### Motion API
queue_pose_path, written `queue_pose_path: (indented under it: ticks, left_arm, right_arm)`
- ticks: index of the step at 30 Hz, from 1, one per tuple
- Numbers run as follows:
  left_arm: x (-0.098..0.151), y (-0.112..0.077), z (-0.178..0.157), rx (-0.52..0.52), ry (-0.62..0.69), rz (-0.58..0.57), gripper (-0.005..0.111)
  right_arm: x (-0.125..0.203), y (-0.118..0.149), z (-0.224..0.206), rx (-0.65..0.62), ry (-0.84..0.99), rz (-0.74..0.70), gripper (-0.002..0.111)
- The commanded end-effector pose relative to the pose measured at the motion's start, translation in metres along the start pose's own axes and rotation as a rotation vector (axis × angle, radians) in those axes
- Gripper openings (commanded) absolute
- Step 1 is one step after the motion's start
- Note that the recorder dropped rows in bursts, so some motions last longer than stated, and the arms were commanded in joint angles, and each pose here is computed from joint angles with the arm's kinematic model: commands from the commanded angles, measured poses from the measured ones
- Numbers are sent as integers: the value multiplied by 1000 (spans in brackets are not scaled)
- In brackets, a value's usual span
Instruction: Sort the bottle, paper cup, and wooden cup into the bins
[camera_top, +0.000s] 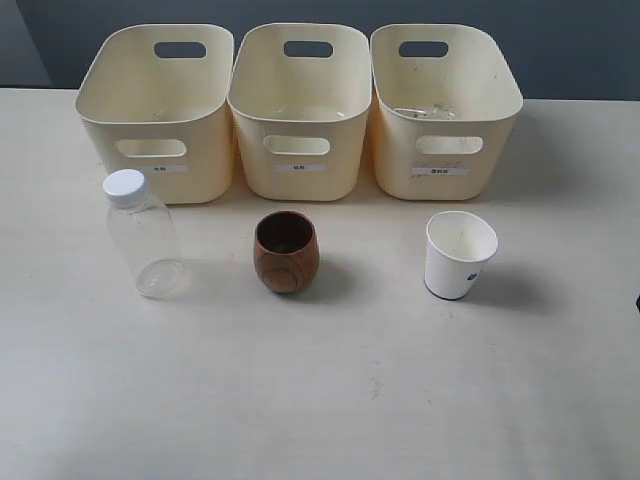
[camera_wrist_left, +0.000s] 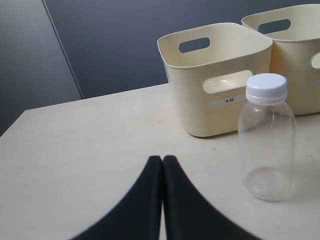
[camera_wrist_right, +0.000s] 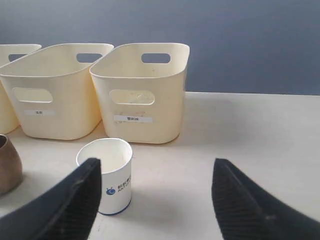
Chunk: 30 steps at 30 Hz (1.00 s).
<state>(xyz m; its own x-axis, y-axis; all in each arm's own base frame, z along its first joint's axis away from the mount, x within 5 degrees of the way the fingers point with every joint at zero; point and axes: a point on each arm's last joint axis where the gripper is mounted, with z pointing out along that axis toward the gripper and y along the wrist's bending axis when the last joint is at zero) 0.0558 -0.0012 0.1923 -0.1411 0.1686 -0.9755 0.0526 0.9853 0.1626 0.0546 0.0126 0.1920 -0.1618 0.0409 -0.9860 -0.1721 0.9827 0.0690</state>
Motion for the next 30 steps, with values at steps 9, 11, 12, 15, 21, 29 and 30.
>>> queue_pose_path:
  ticks: [9,11,12,15,21,29,30]
  left_arm:
    - [0,0,0,3,-5,-4,0]
    - [0,0,0,3,-5,-4,0]
    - [0,0,0,3,-5,-4,0]
    - [0,0,0,3,-5,-4,0]
    - [0,0,0,3,-5,-4,0]
    - [0,0,0,3,-5,-4,0]
    - [0,0,0,3,-5,-4,0]
  right_arm:
    - [-1,-1,0,7,-19,-5,61]
    - [-1,-1,0,7,-19,-5,61]
    - [-1,-1,0,7,-19,-5,61]
    - [-1,-1,0,7,-19,-5,61]
    - [-1,-1,0,7,-19,-5,61]
    - [-10,-2,-1,29,-116,-5,61]
    - [-13,-3,-1,37,-152,-3,61]
